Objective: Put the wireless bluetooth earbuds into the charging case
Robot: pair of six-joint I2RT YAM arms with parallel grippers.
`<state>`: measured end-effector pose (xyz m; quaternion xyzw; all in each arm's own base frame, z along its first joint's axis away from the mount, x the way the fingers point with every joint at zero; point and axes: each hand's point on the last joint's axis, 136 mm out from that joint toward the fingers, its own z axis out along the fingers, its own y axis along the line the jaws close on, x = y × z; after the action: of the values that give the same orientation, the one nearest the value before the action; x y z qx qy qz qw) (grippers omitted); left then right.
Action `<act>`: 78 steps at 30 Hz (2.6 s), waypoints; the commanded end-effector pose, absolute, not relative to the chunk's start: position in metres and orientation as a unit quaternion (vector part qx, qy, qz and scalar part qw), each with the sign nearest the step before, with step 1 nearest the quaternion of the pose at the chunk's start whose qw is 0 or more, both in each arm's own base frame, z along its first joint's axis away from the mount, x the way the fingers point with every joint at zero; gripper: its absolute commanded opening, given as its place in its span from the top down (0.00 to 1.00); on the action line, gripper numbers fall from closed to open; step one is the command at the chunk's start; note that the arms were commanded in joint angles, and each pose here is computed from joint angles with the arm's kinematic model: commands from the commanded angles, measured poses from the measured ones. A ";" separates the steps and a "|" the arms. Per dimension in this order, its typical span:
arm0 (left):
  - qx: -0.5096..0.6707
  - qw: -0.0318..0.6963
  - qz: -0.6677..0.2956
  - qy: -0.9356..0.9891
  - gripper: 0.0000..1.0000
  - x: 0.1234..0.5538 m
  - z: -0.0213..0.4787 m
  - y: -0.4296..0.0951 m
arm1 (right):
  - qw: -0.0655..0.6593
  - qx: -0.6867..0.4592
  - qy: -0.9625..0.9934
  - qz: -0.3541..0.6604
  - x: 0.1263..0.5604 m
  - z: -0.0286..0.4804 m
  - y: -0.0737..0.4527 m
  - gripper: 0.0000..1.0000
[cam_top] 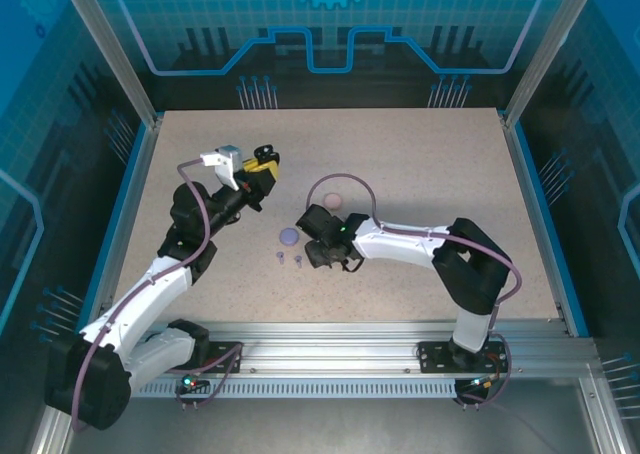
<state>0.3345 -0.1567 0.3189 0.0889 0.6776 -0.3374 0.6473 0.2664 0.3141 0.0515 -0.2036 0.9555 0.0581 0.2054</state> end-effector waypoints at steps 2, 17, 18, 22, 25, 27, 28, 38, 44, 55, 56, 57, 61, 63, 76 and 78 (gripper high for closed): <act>0.083 0.674 -0.321 0.660 1.00 0.333 0.330 -0.150 | 0.190 -0.189 0.963 0.026 0.260 0.044 0.311 0.53; 0.086 0.671 -0.318 0.665 1.00 0.333 0.330 -0.150 | 0.172 -0.185 0.967 0.013 0.254 0.026 0.310 0.58; 0.085 0.669 -0.318 0.666 1.00 0.333 0.329 -0.150 | 0.171 -0.185 0.968 0.013 0.254 0.024 0.311 0.58; 0.086 0.668 -0.319 0.667 1.00 0.333 0.328 -0.151 | 0.169 -0.183 0.968 0.017 0.254 0.021 0.313 0.59; 0.086 0.666 -0.319 0.668 1.00 0.332 0.327 -0.152 | 0.167 -0.183 0.969 0.019 0.254 0.018 0.315 0.60; 0.087 0.667 -0.319 0.668 1.00 0.332 0.327 -0.152 | 0.166 -0.182 0.969 0.019 0.254 0.017 0.315 0.61; 0.087 0.666 -0.319 0.668 1.00 0.332 0.327 -0.152 | 0.166 -0.181 0.969 0.019 0.254 0.016 0.315 0.61; 0.092 0.666 -0.318 0.668 1.00 0.331 0.326 -0.155 | 0.162 -0.177 0.971 0.017 0.256 0.010 0.318 0.65; 0.097 0.665 -0.316 0.670 1.00 0.331 0.325 -0.156 | 0.159 -0.176 0.971 0.013 0.256 0.007 0.317 0.69; 0.101 0.663 -0.316 0.671 1.00 0.331 0.325 -0.159 | 0.157 -0.172 0.972 0.019 0.251 0.005 0.311 0.75; 0.101 0.663 -0.316 0.672 1.00 0.331 0.324 -0.159 | 0.155 -0.171 0.973 0.018 0.249 0.004 0.310 0.75; 0.101 0.662 -0.316 0.672 1.00 0.331 0.324 -0.159 | 0.156 -0.171 0.973 0.020 0.249 0.004 0.309 0.77; 0.103 0.662 -0.317 0.671 1.00 0.330 0.325 -0.160 | 0.160 -0.167 0.972 0.032 0.248 0.006 0.309 0.83; 0.104 0.662 -0.318 0.671 1.00 0.329 0.325 -0.161 | 0.164 -0.167 0.972 0.036 0.248 0.010 0.308 0.84; 0.126 0.677 -0.323 0.649 1.00 0.325 0.324 -0.173 | 0.250 -0.149 0.950 0.114 0.271 0.099 0.307 0.84; 0.130 0.680 -0.322 0.646 1.00 0.325 0.321 -0.175 | 0.270 -0.146 0.943 0.130 0.278 0.122 0.305 0.84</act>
<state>0.3255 -0.1729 0.3183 0.1180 0.6647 -0.3321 0.6587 0.2661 0.3078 0.0869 -0.1508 0.9537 0.1050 0.2380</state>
